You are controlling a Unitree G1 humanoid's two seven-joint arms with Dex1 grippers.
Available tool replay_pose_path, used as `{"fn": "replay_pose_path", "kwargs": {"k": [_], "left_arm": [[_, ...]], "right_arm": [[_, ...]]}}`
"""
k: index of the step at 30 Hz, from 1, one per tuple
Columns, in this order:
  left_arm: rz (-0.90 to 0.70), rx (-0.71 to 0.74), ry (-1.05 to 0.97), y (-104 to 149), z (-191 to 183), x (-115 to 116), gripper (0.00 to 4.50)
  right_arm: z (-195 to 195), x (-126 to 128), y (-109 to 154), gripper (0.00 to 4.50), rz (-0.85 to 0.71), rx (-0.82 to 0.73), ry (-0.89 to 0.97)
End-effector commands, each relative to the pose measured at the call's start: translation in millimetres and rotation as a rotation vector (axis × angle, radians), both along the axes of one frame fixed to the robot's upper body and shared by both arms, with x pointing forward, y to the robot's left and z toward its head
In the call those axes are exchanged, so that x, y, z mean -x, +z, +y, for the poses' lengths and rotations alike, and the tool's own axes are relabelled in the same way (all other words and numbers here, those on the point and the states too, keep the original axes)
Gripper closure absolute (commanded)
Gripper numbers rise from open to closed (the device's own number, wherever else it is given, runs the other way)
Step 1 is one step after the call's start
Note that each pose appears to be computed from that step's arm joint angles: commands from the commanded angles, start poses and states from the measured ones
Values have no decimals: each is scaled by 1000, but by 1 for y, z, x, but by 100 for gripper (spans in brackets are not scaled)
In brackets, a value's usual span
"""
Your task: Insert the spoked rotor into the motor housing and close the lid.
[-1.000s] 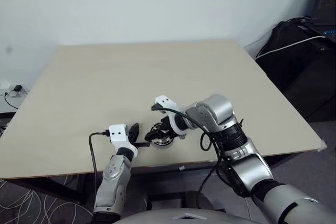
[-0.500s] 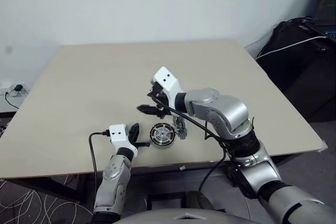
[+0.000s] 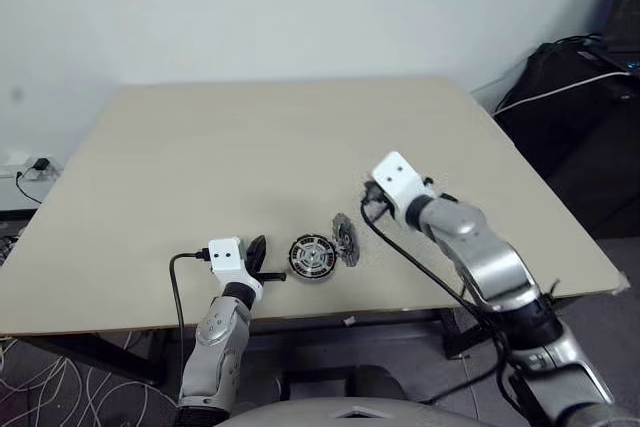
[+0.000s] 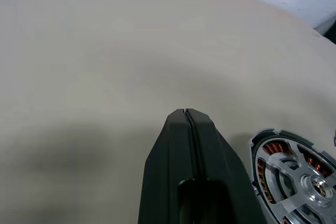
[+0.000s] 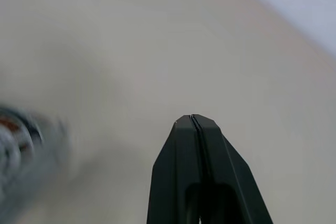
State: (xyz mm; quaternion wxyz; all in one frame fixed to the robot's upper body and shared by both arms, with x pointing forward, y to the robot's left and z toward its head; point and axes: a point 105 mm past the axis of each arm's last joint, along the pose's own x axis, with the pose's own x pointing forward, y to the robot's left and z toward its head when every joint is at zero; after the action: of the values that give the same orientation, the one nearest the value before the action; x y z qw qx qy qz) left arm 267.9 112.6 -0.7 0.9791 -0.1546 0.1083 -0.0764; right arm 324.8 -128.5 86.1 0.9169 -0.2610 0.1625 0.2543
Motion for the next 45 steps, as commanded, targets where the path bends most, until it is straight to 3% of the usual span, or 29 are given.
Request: {"fn": "replay_pose_path", "kwargs": {"k": [1, 10, 16, 26, 37, 45], "left_arm": [[-57, -3, -35, 16, -5, -6, 450], [-49, -12, -46, 15, -5, -4, 450], [-39, -17, -62, 14, -5, -4, 450], [-31, -17, -66, 13, -5, -3, 450], [-31, -17, -53, 12, -3, -2, 450], [-34, -23, -51, 13, -2, -2, 450]], "right_arm": [[-1, 14, 4, 448, -39, 22, 6], [2, 53, -37, 448, 91, 2, -89], [22, 62, -42, 448, 96, -21, -66], [56, 52, -32, 448, -43, 105, 69], [76, 42, -33, 448, -37, 99, 126], [92, 24, -55, 448, 9, 86, 137]]}}
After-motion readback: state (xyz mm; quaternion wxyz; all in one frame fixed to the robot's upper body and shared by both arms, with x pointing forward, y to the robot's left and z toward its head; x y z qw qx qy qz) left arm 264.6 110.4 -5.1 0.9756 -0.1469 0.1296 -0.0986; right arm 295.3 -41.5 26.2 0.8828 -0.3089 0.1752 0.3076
